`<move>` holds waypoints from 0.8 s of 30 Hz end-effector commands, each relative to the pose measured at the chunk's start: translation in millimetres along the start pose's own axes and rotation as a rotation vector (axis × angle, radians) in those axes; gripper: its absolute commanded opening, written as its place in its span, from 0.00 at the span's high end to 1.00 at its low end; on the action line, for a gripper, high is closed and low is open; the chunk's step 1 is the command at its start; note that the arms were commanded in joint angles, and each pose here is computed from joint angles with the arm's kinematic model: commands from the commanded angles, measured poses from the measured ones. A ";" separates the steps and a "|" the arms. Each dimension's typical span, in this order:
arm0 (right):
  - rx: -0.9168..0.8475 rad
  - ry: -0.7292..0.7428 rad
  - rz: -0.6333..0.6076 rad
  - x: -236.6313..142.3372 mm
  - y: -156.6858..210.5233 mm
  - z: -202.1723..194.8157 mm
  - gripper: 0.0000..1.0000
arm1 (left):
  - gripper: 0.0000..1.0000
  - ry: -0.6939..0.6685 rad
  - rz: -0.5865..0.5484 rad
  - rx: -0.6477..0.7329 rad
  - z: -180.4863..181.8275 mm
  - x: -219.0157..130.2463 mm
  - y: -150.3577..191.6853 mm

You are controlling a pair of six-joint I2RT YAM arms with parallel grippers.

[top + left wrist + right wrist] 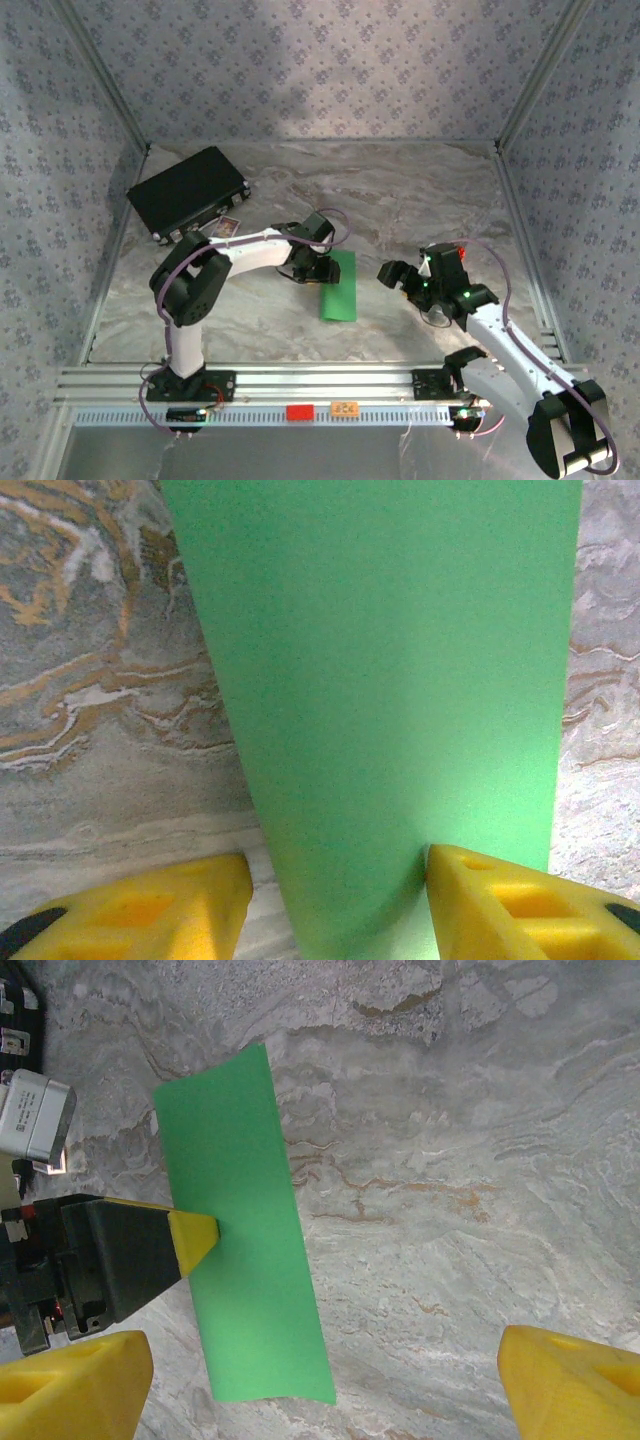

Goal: Fold a paper plane with a square sheet of paper (pick it up from the middle)
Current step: Hold the square sheet of paper at the center of the table.

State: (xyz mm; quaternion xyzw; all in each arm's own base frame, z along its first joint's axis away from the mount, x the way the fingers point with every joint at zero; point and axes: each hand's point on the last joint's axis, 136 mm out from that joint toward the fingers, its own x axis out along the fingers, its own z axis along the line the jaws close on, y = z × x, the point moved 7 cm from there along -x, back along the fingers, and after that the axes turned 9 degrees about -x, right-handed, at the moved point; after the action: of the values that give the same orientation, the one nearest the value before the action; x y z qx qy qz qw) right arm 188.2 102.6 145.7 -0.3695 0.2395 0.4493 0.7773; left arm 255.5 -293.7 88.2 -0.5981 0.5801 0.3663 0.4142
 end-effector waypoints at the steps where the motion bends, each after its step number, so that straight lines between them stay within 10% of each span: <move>1: 0.001 0.003 0.001 -0.8 2.8 -0.8 0.09 | 0.48 -0.144 0.006 0.013 24.9 24.2 1.9; 24: -0.038 -0.050 0.019 3.7 3.1 6.1 0.22 | 0.48 -0.165 0.004 0.004 26.7 29.7 -0.1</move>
State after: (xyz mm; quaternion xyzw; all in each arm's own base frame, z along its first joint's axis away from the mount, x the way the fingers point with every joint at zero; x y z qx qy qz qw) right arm 188.1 106.7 146.3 -0.3685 0.2266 0.4593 0.7758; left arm 257.1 -296.3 87.9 -0.5884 0.5763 0.3782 0.4226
